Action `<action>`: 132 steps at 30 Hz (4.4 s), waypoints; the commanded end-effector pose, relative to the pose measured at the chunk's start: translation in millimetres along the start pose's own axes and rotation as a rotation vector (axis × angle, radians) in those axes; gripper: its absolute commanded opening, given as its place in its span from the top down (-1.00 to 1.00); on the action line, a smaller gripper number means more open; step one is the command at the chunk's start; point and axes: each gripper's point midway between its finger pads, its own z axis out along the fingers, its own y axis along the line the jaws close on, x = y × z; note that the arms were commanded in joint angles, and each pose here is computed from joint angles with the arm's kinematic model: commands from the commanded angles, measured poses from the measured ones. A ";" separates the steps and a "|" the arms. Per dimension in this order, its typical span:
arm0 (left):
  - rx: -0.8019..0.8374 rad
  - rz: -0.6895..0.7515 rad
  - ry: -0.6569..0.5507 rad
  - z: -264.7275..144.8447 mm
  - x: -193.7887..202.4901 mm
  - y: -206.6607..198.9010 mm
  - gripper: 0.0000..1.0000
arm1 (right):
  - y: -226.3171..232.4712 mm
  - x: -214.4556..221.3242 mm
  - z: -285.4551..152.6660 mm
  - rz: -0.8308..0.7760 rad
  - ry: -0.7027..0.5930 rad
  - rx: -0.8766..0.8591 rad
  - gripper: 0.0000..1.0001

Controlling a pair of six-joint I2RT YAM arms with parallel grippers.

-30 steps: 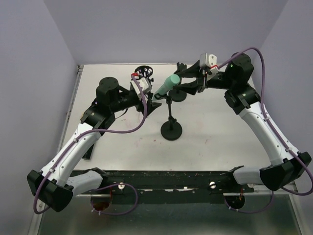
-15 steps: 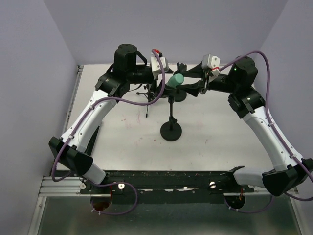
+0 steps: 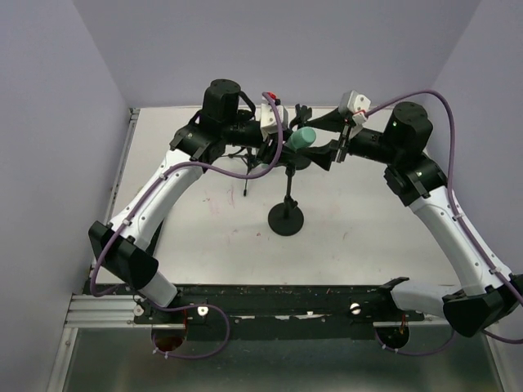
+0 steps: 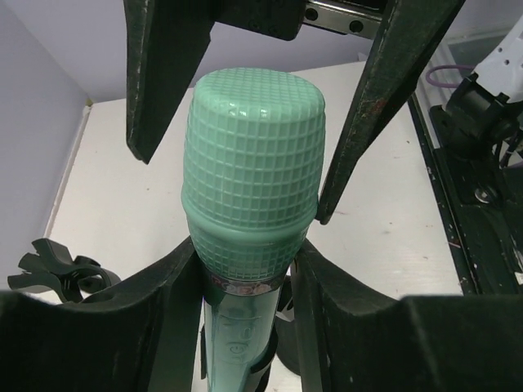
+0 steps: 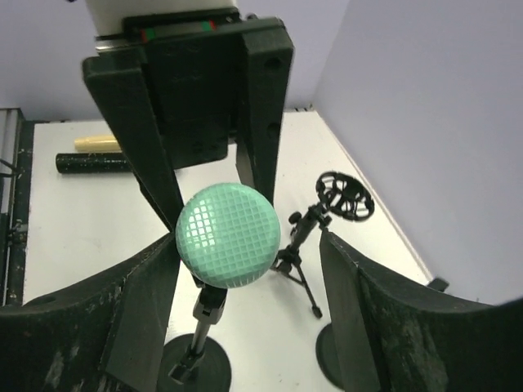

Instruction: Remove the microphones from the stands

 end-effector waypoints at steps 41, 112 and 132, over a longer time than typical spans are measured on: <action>-0.509 -0.308 -0.029 -21.8 6.1 53.4 -0.28 | 6.8 169.9 45.6 0.251 0.074 0.063 0.15; -1.431 -0.394 1.025 -374.8 238.3 -9.7 1.00 | 24.2 174.7 -8.0 0.298 0.339 0.145 -0.50; -1.418 -0.914 0.841 -431.3 349.8 -26.8 1.00 | 20.9 181.5 -10.5 0.420 0.391 0.206 -0.54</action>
